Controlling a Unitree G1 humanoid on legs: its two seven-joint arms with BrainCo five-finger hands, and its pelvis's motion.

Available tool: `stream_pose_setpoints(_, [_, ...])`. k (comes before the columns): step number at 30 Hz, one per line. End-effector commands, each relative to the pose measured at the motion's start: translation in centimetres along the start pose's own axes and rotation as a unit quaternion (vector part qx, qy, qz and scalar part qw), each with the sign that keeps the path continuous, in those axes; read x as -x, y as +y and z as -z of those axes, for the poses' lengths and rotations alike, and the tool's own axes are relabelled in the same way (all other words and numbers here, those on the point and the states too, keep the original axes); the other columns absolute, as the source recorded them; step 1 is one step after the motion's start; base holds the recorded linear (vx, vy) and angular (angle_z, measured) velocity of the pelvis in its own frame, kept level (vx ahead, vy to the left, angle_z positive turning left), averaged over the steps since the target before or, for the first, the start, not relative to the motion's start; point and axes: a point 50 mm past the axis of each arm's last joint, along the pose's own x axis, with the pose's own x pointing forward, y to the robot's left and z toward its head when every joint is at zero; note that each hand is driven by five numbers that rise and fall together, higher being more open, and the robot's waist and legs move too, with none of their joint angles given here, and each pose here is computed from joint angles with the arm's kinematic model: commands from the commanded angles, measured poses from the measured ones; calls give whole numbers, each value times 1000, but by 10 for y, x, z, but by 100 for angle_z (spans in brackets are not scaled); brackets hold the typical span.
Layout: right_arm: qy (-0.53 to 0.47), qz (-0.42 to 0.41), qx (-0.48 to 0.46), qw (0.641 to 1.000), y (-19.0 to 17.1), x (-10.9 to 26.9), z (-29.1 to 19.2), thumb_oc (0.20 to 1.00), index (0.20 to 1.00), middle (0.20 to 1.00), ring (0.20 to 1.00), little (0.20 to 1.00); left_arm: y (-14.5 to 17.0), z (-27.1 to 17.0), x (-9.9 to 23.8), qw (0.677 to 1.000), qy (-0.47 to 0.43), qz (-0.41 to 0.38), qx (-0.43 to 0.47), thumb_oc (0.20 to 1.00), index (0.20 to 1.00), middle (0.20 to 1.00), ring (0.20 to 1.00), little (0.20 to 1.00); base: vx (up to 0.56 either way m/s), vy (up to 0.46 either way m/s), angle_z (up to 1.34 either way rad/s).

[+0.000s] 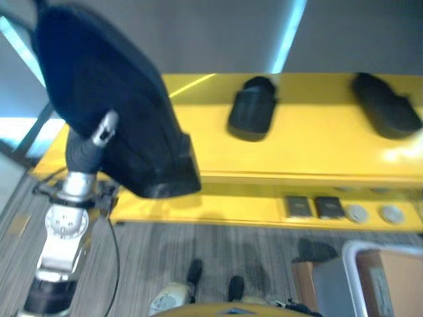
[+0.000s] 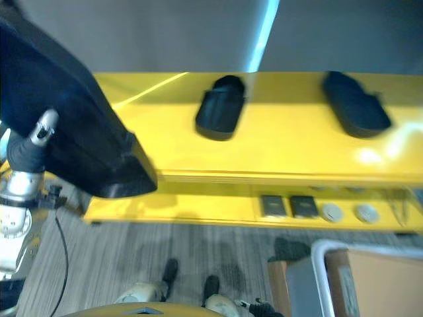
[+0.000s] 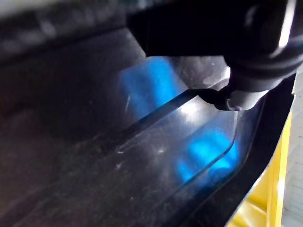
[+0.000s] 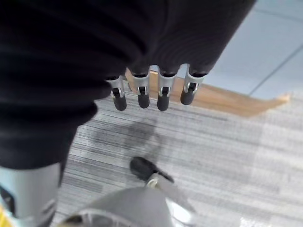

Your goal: Move parts from the plastic box to the shelf.

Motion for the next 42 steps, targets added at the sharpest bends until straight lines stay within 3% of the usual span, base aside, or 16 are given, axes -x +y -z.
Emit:
stream_pose_setpoints(1, [-4, 0, -15, 1000, 5, -2, -11, 1000, 1000, 1000, 1000, 1000, 7, -21, -11, 997, -72, -8, 6, 200, 200, 200, 200, 200, 59, 36, 44])
stream_pose_setpoints(9, [-15, 6, -82, 996, 5, -2, -15, 1000, 1000, 1000, 1000, 1000, 23, -12, -6, 998, -36, -27, -46, 200, 200, 200, 200, 200, 82, 186, 26])
stream_pose_setpoints(11, [-26, 34, -233, 972, -5, -2, -22, 1000, 1000, 1000, 1000, 1000, 31, -7, 2, 997, -16, -53, -52, 200, 200, 200, 200, 200, 135, 560, 5])
stream_pose_setpoints(13, [-23, 39, -274, 961, -6, -2, -19, 1000, 1000, 1000, 1000, 1000, 30, -5, 3, 998, -6, -43, -54, 200, 200, 200, 200, 200, 126, 493, -9])
stream_pose_setpoints(20, [-31, 28, -228, 973, 5, -2, -25, 1000, 1000, 1000, 1000, 1000, 28, -12, -9, 990, -17, 18, -138, 200, 200, 200, 200, 200, 72, 422, -34])
stream_pose_setpoints(23, [-21, 7, -234, 972, 16, 0, -16, 1000, 1000, 1000, 1000, 1000, 21, -4, -8, 994, -5, 28, -106, 200, 200, 200, 200, 200, 104, 319, -73])
stream_pose_setpoints(28, [42, 5, -233, 972, 25, 4, 20, 1000, 1000, 1000, 1000, 1000, 19, 4, -4, 991, 17, 37, -129, 200, 200, 200, 200, 200, 124, 2, -25])
stream_pose_setpoints(34, [73, 13, -227, 971, 23, 7, 34, 1000, 1000, 1000, 1000, 1000, 27, 17, 16, 993, 70, 4, -92, 200, 200, 200, 200, 200, 141, -127, 3])
stream_pose_setpoints(42, [-42, 41, -194, 979, -9, -2, -25, 1000, 1000, 1000, 1000, 1000, 21, 34, 11, 994, 95, 1, -52, 200, 200, 200, 200, 200, 30, -62, 10])
